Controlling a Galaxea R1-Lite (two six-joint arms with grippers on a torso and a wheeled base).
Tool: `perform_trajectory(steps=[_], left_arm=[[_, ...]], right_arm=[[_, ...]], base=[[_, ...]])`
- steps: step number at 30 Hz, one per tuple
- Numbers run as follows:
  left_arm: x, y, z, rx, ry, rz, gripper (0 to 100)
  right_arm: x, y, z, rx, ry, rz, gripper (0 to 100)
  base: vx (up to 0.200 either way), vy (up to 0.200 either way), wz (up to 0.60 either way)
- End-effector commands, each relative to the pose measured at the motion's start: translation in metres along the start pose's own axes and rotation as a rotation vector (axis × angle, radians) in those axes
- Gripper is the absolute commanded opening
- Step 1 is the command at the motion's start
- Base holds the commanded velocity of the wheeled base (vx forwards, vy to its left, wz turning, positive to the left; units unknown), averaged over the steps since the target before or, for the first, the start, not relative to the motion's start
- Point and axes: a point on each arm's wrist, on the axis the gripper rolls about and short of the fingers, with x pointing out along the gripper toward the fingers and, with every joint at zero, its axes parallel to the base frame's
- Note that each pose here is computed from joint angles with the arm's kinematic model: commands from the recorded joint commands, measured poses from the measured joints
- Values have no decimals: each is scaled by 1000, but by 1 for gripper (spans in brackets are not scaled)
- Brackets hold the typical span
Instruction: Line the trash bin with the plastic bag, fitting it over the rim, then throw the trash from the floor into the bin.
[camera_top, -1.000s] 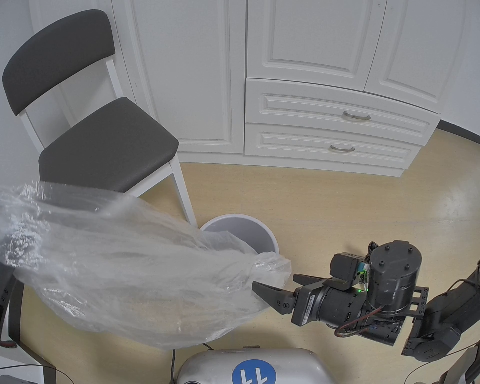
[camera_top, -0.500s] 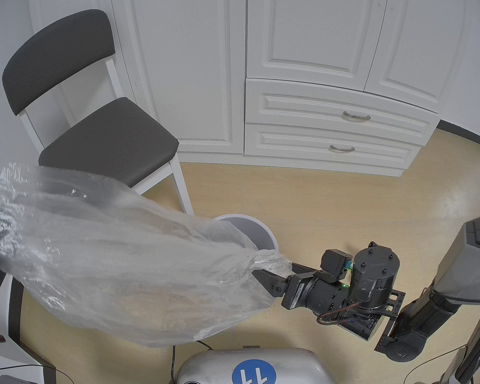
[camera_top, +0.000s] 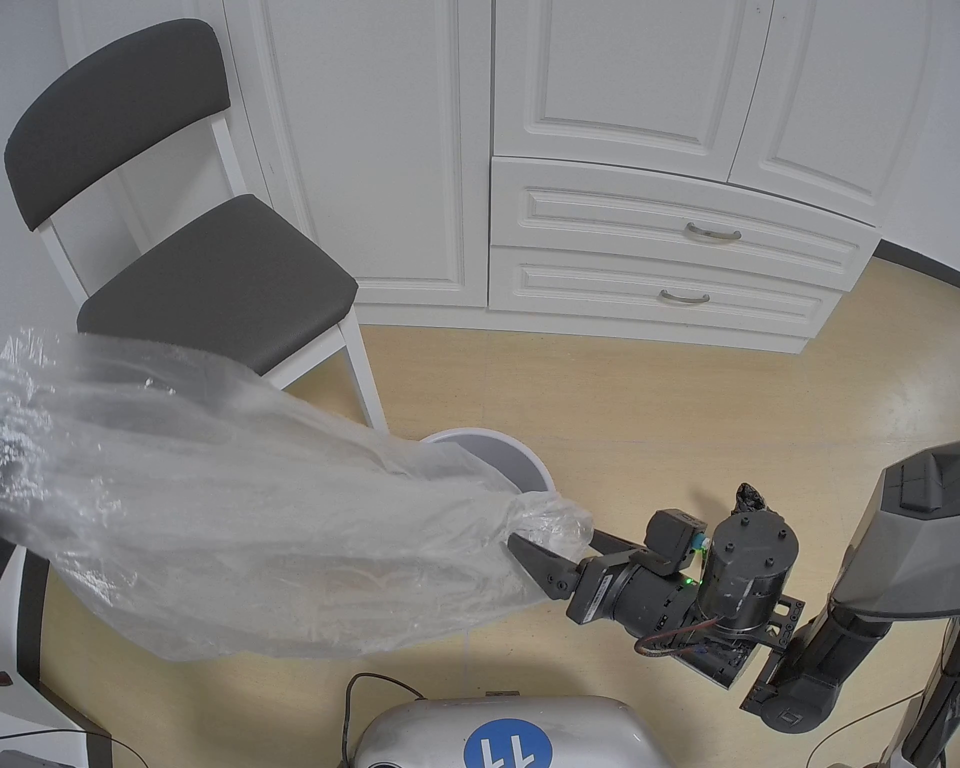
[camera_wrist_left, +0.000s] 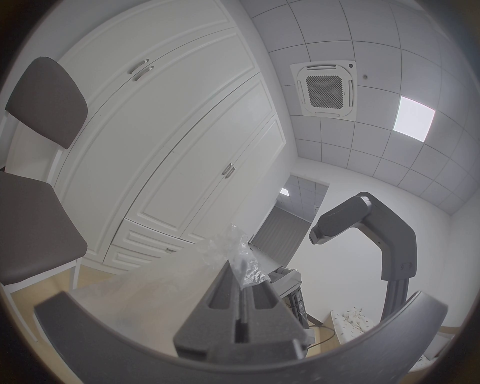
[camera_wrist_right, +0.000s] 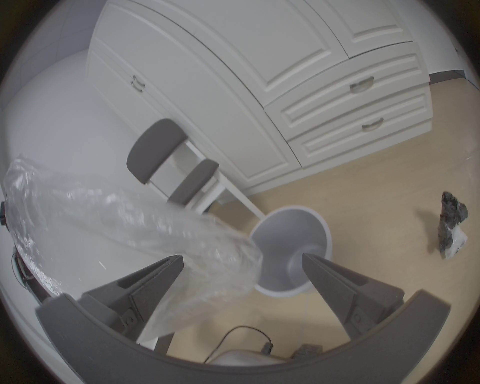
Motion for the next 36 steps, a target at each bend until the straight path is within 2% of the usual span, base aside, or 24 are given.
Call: perform_trajectory(steps=[1, 7, 8, 17, 22, 27, 30, 31, 33, 36], left_arm=[[1, 1, -1, -2, 6, 3, 0], [1, 1, -2, -3, 8, 2, 0], [1, 1, -2, -3, 8, 2, 0], [1, 2, -6, -9, 25, 5, 0], [6, 8, -17, -31, 99, 0, 0], [17, 18, -29, -52, 165, 52, 0], [22, 24, -35, -68, 210, 84, 0], [23, 25, -36, -75, 230, 94, 0], [24, 26, -37, -80, 244, 103, 0], [28, 31, -39, -93, 286, 139, 0]], right_arm=[[-1, -1, -8, -4, 22, 2, 100], [-3, -1, -7, -5, 23, 5, 100], [-3, 0, -7, -5, 23, 5, 0], [-5, 3, -3, 1, 11, 20, 0], [-16, 6, 10, 1, -24, 31, 0], [-25, 6, 28, -49, -80, 38, 0], [-30, 1, 40, -106, -119, 16, 0], [-30, -4, 43, -144, -105, -19, 0], [-31, -6, 47, -153, -102, -36, 0], [-38, -5, 69, -153, -115, -69, 0]], base=[[0, 0, 0], [0, 0, 0], [0, 0, 0], [0, 0, 0], [0, 0, 0], [0, 0, 0], [0, 0, 0], [0, 0, 0], [0, 0, 0], [0, 0, 0]])
